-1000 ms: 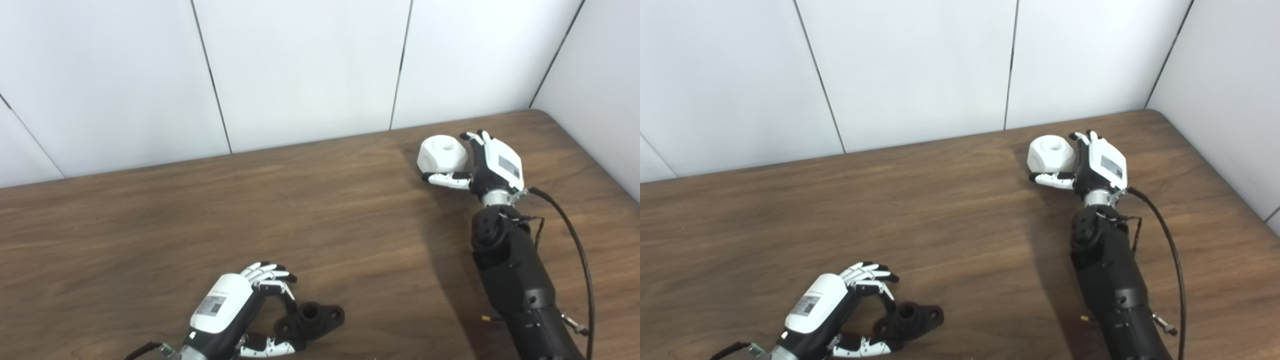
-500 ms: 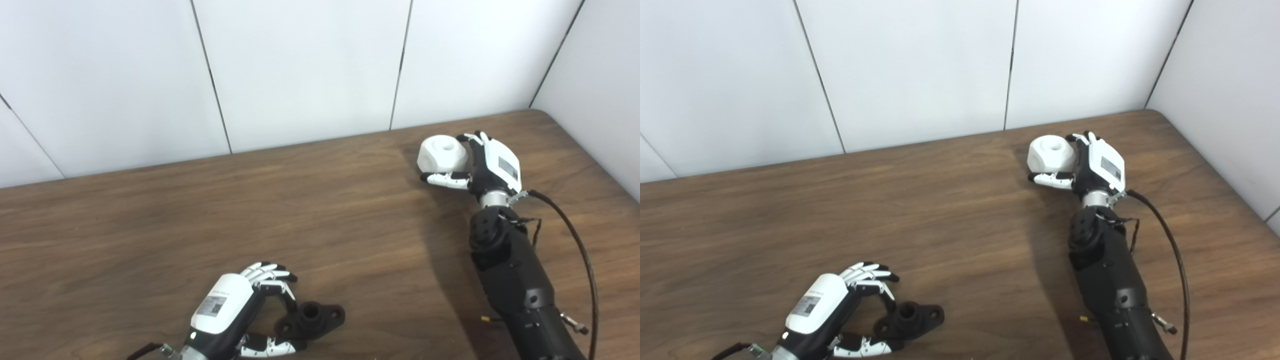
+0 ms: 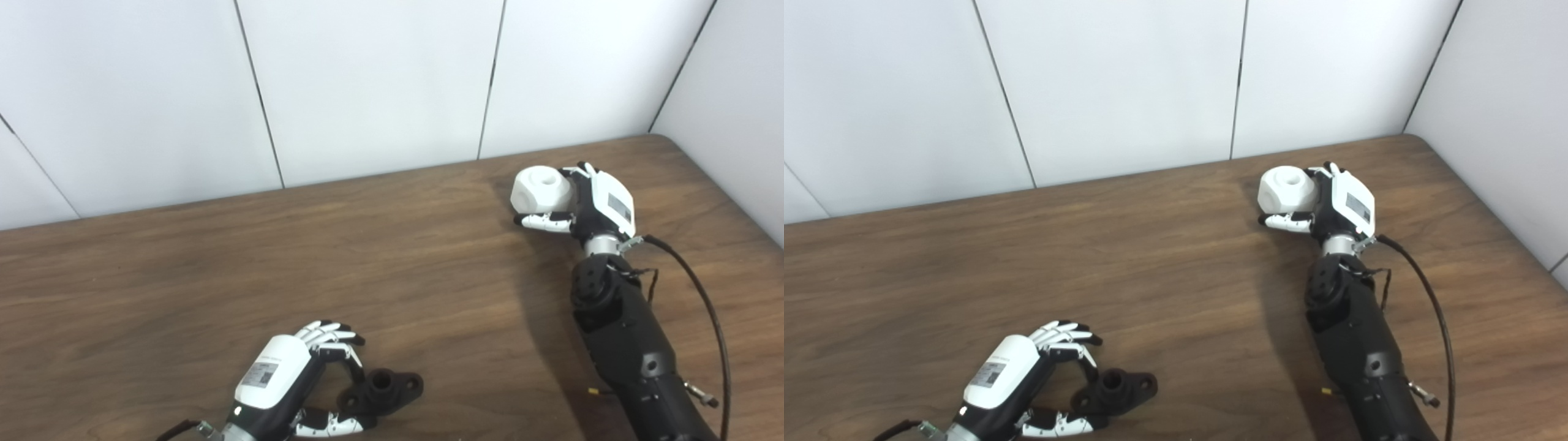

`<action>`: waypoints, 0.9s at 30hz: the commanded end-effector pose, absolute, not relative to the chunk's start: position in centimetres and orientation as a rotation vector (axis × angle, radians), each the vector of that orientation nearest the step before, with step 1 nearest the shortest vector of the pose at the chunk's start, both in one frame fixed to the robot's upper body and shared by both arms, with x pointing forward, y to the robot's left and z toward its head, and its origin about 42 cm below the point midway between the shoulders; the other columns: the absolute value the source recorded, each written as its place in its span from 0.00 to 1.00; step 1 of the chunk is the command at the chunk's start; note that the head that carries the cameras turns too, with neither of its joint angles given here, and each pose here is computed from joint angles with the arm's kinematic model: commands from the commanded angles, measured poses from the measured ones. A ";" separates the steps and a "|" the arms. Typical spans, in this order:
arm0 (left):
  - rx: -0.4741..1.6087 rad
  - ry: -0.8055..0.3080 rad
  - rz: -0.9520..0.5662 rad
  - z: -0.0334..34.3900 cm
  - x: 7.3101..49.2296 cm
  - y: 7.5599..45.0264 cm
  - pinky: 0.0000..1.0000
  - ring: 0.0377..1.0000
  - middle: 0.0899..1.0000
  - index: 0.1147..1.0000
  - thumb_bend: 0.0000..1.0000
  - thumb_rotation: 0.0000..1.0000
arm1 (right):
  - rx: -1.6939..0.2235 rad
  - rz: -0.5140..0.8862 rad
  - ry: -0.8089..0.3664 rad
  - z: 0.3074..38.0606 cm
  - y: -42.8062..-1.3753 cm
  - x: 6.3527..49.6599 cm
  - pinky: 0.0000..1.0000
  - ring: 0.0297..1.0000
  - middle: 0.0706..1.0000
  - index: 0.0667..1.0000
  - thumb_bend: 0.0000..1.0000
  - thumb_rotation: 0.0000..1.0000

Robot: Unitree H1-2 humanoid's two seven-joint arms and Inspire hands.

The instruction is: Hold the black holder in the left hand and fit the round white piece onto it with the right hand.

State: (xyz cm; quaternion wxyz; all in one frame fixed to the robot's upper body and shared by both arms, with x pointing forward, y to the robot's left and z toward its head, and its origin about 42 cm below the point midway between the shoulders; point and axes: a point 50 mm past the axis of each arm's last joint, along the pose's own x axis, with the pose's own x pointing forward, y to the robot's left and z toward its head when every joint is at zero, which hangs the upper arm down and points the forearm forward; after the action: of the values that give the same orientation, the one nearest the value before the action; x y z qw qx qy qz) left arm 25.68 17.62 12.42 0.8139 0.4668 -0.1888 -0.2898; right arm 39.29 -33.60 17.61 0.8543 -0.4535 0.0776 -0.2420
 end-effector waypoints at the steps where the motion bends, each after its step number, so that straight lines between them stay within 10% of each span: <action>1: 1.022 -0.349 -0.663 11.0 25.5 17.8 0.89 0.85 0.76 0.42 0.52 0.06 | -0.972 -0.556 0.062 20.4 -34.1 40.4 0.98 0.97 0.93 0.75 0.80 0.36; 27: 1.038 -0.338 -0.661 10.6 25.5 18.0 0.89 0.85 0.76 0.42 0.52 0.05 | -0.957 -0.575 0.046 20.2 -33.8 40.6 0.89 0.91 0.86 0.61 0.81 0.28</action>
State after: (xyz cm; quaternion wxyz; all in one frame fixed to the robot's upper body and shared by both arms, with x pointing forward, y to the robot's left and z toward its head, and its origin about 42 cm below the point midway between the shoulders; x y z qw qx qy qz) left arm 25.75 17.71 12.00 0.8144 0.4631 -0.1954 -0.2899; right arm 39.34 -33.37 17.47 0.8518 -0.4544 0.0673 -0.2517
